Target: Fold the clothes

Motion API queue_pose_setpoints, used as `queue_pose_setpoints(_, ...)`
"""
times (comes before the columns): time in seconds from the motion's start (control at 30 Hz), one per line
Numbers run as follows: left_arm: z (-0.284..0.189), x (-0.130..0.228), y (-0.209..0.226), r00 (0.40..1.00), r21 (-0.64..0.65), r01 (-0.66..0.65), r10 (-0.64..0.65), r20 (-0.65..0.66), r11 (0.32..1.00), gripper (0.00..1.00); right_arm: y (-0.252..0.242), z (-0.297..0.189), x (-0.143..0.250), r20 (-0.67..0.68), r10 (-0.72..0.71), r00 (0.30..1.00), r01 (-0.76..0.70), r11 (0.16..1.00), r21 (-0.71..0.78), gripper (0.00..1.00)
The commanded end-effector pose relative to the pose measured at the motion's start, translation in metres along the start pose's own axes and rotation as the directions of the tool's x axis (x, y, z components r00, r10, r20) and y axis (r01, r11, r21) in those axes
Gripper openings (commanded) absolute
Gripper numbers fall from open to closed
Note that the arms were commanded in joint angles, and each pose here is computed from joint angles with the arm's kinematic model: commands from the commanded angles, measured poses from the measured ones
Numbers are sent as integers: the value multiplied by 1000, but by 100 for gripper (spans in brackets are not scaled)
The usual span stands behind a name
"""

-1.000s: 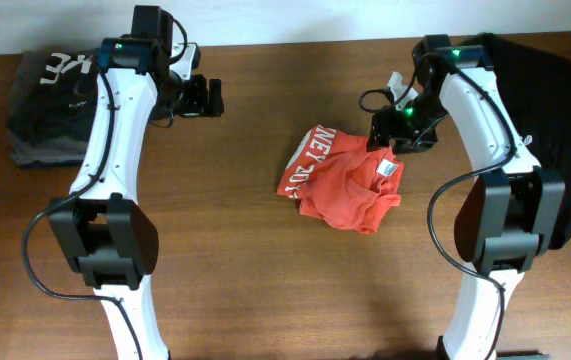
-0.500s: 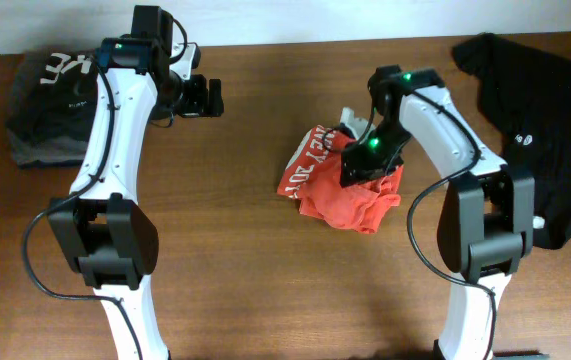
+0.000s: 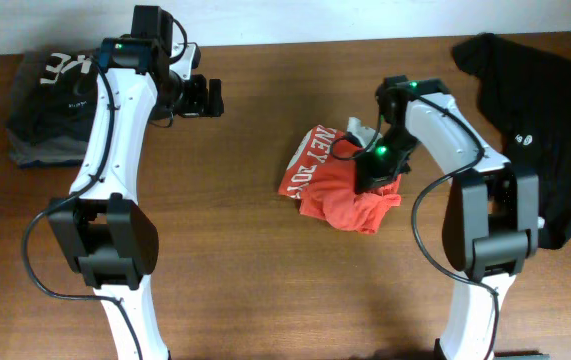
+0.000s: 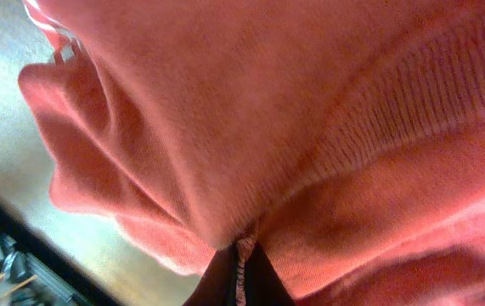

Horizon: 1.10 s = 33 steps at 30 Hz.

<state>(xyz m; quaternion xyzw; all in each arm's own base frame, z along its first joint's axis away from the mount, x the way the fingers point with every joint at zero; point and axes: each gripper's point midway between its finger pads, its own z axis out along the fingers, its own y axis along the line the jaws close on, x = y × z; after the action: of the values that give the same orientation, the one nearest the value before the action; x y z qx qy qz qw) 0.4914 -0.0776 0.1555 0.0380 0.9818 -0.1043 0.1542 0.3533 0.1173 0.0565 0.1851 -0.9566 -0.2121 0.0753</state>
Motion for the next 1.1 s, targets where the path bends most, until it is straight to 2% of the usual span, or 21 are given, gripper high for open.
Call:
queue_pose_setpoints(0.0,0,-1,0,1000,-4,-18,18,0,1000,99,-5,-36,12,52,131,990,-131,991,-5,4)
queue_pose_setpoints(0.13,0,1,0,1000,-4,-17,17,-7,1000,99,-19,-49,27,39,272,961,-271,962,-25,7)
queue_pose_setpoints(0.27,0,1,0,1000,-4,-17,17,-7,1000,99,-32,-46,34,31,310,950,-309,951,-22,27)
queue_pose_setpoints(0.33,0,1,0,1000,-4,-17,17,-8,1000,99,-36,-37,39,20,320,947,-320,947,-24,26)
queue_pose_setpoints(0.37,0,1,0,1000,-4,-17,17,-8,1000,99,-39,-32,41,14,327,945,-326,945,-26,22)
queue_pose_setpoints(0.43,0,2,0,1000,-4,-20,20,-10,1000,99,-43,-24,46,6,338,941,-338,941,-30,8)
queue_pose_setpoints(0.47,0,2,0,1000,-5,-25,25,-10,1000,99,-46,-20,48,3,351,936,-351,936,-33,4)
queue_pose_setpoints(0.57,0,2,0,999,-7,-40,40,-10,999,99,-49,-10,52,2,363,932,-362,930,-56,4)
queue_pose_setpoints(0.8,0,1,0,999,-7,-40,40,-10,999,99,-39,-14,37,69,205,976,-194,972,-134,23)
queue_pose_setpoints(1.07,0,1,0,999,-7,-40,40,-9,999,99,-43,-18,31,97,188,977,-177,977,-117,29)
